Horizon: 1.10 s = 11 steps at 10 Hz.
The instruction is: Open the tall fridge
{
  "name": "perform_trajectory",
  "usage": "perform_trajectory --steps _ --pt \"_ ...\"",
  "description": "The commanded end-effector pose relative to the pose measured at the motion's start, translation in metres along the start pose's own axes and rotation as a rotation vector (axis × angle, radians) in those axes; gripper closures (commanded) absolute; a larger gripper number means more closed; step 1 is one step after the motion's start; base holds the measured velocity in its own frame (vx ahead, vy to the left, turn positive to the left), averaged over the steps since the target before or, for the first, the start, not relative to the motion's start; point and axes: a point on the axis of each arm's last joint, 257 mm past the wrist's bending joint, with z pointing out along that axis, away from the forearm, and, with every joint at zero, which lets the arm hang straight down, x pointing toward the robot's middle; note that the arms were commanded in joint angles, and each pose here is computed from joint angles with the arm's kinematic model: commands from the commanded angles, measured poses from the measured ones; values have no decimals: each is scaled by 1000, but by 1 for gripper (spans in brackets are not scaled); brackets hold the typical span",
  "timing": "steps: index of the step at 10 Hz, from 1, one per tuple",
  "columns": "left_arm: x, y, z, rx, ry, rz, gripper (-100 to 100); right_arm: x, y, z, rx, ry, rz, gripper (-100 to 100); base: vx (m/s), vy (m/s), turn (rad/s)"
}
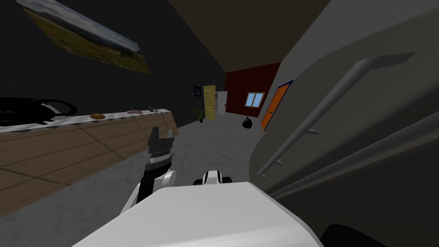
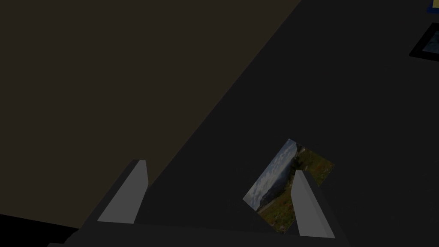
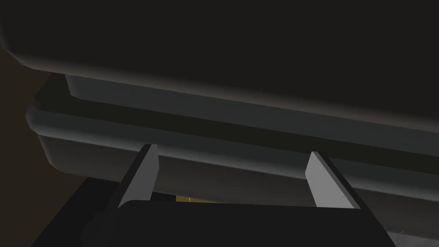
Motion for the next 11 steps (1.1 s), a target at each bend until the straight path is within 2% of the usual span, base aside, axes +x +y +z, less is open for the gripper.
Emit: perform_trajectory --steps 1,2,4,5,8,9,10,11 --pt "0 0 0 0 0 0 0 -6 -32 -7 79 3 -41 -100 19 17 25" --pt "0 0 0 0 0 0 0 -6 -34 -8 83 3 -42 -100 14 5 24" --pt "0 0 0 0 0 0 0 -8 -60 -20 137 13 -77 -100 28 0 21" --pt "0 0 0 0 0 0 0 -7 -47 -18 97 16 -61 -100 -9 14 -56" --pt "0 0 0 0 0 0 0 -11 -58 -1 96 15 -64 -100 6 5 -87" --pt "0 0 0 0 0 0 0 -7 -50 -5 76 20 -63 -100 -10 4 -60" --pt "0 0 0 0 0 0 0 -8 -49 -16 94 18 -63 100 -26 12 127" --pt "0 0 0 0 0 0 0 -4 -46 -12 77 25 -58 100 -28 11 2"
